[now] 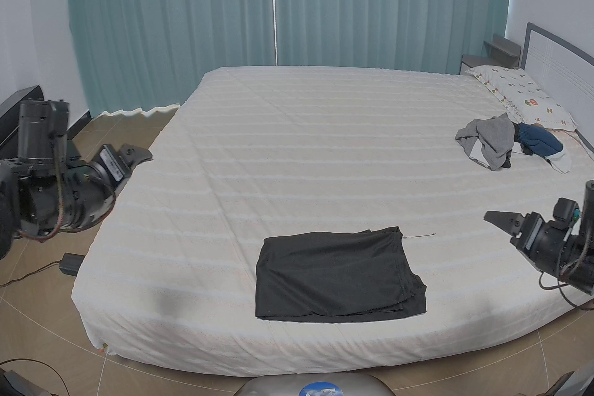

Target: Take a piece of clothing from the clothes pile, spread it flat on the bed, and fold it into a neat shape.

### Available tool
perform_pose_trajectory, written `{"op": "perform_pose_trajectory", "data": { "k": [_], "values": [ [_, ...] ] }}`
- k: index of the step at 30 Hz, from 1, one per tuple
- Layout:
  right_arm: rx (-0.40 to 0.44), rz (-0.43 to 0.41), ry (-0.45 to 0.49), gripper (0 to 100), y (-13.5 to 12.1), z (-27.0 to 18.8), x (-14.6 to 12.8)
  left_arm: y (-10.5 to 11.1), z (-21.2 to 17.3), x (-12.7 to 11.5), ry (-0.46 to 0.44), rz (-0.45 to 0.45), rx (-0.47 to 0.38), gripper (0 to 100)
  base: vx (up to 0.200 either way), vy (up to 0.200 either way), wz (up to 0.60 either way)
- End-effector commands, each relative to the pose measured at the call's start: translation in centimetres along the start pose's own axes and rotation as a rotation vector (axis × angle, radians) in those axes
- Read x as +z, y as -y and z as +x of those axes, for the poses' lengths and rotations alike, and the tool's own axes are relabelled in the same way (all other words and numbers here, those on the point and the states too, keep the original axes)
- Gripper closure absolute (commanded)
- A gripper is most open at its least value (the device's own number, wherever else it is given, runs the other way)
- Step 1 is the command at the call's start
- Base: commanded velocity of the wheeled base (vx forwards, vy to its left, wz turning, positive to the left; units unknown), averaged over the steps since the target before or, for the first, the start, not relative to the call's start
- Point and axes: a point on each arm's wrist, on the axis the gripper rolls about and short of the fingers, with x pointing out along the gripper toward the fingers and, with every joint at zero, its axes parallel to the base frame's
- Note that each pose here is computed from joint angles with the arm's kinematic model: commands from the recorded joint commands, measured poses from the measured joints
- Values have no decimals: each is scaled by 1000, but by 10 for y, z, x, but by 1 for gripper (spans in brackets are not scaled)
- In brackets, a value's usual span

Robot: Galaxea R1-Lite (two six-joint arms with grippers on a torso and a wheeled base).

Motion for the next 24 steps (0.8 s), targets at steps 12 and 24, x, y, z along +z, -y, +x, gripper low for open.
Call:
{"op": "perform_pose_trajectory", "data": {
  "k": [12,24],
  "values": [
    [-91,-556,445,0,51,-188,-80,-112,-255,-51,744,288,111,0,0,0,0],
    [-120,-579,484,0,70,-165,-98,-149,-231,-102,657,445,77,0,0,0,0]
  ]
}}
